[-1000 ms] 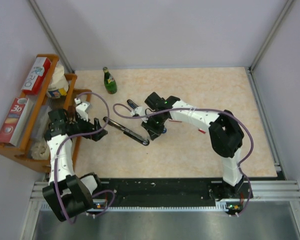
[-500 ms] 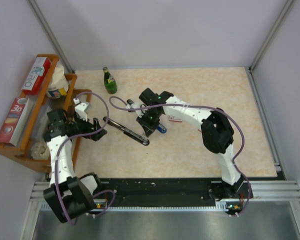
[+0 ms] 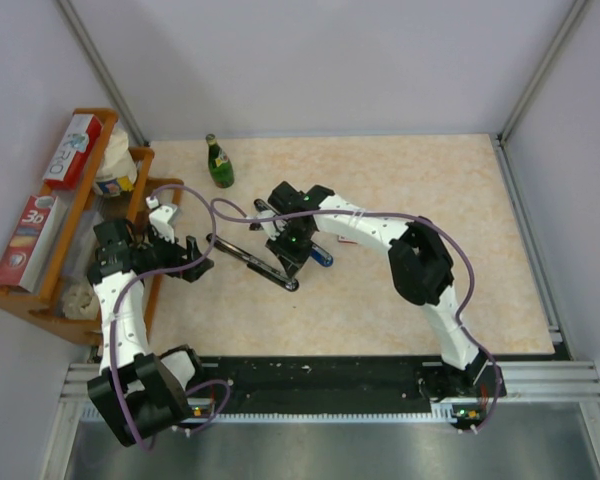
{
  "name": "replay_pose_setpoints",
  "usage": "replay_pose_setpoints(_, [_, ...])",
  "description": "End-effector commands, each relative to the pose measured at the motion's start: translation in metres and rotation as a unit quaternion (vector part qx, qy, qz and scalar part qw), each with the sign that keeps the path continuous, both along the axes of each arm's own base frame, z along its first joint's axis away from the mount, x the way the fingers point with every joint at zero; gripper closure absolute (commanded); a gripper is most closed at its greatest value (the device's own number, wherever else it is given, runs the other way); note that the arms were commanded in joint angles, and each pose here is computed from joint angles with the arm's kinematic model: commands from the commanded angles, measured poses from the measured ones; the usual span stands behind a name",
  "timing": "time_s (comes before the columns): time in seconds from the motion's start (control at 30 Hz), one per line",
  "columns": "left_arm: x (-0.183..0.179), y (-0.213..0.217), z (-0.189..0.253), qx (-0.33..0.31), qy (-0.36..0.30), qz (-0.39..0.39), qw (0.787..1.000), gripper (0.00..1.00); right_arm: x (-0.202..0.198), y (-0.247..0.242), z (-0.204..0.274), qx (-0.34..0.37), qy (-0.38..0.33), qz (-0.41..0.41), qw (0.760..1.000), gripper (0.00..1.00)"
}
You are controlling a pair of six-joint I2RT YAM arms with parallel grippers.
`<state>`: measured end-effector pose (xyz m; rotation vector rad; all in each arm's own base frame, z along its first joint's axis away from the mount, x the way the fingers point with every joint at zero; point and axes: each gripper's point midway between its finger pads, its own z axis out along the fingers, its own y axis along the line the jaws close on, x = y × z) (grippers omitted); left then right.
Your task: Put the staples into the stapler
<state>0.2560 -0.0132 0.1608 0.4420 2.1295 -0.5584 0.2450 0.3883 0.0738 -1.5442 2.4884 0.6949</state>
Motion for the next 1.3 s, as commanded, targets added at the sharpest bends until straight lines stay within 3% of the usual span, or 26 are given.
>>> replay_pose_setpoints(0.0, [0.002,0.001,0.006,0.005,-0.023,0.0,1.0,0.01,-0.01,0.007,0.005,0.004,0.011,0.008,1.0,0.91])
replay_pose_setpoints(1.27, [0.001,0.002,0.005,0.006,-0.029,0.0,1.0,0.01,0.011,0.006,-0.004,-0.022,-0.029,-0.009,0.999,0.92])
